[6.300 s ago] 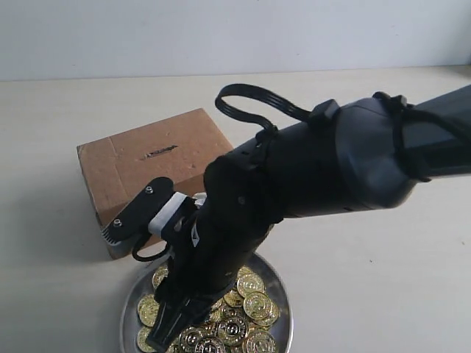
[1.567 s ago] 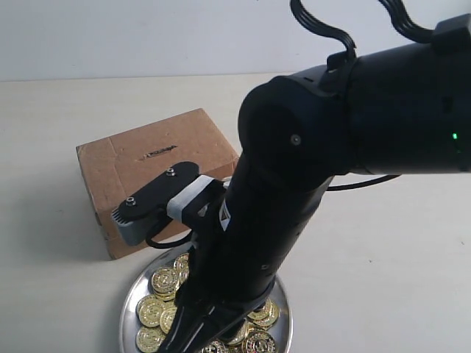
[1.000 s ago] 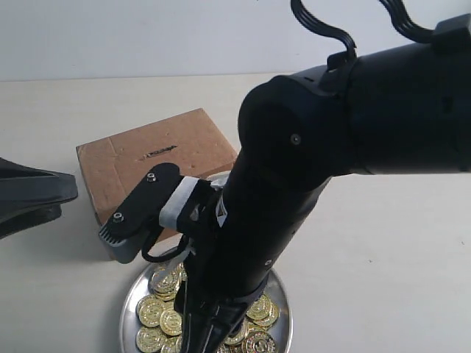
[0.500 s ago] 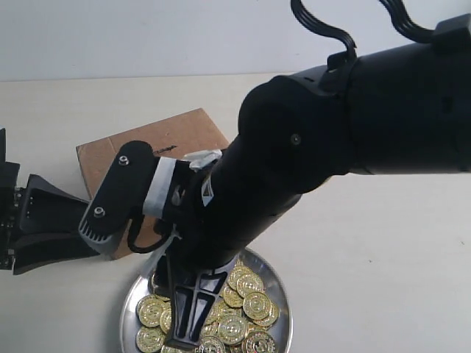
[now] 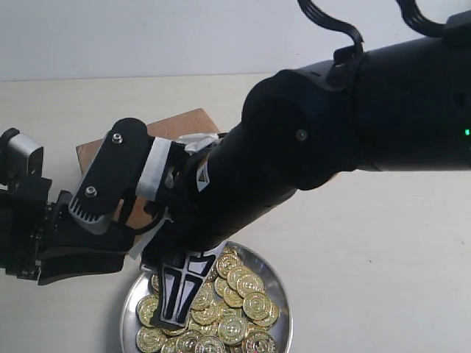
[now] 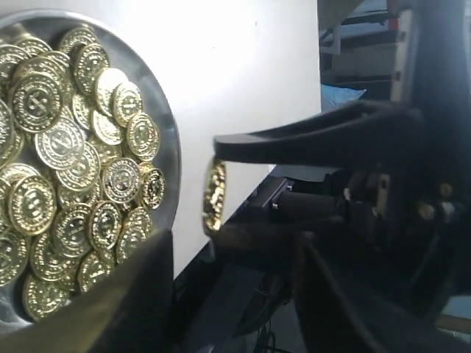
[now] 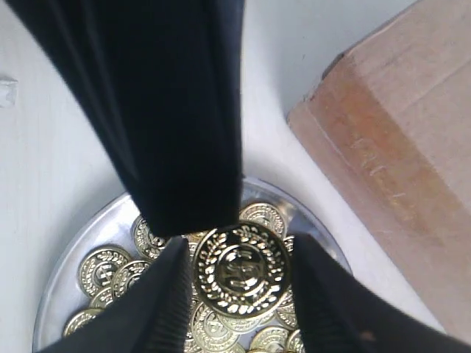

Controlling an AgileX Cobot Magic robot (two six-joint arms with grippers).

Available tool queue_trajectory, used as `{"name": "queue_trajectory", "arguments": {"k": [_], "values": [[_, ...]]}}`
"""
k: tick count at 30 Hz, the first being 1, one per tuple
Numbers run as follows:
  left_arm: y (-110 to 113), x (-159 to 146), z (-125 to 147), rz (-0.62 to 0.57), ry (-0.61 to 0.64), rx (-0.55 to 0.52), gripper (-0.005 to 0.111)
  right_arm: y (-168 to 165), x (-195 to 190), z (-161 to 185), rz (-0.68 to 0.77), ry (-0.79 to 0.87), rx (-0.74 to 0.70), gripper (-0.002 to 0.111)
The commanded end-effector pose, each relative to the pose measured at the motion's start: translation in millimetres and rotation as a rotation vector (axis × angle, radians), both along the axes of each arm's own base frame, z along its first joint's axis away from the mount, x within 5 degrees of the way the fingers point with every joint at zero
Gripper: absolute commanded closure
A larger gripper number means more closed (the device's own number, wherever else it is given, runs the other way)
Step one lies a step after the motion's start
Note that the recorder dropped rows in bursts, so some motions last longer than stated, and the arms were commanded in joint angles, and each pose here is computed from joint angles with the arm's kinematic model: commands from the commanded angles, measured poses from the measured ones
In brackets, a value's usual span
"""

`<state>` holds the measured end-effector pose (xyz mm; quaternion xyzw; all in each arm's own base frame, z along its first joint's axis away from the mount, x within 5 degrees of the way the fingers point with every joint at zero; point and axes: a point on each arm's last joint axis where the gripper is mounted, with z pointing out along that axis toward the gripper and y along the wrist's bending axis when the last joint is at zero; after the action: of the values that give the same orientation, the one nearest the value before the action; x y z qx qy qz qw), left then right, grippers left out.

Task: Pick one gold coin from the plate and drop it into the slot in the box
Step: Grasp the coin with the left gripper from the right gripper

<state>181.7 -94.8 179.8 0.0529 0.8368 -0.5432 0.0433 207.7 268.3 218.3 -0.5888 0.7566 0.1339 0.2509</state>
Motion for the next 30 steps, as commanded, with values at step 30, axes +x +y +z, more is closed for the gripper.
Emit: {"name": "queue_trajectory", "arguments": {"k": [30], "values": [[-24,16,-12,-0.076,-0.007,-0.024,0.06,2,-3,17,0.011,-0.024,0.085,0.094]]}}
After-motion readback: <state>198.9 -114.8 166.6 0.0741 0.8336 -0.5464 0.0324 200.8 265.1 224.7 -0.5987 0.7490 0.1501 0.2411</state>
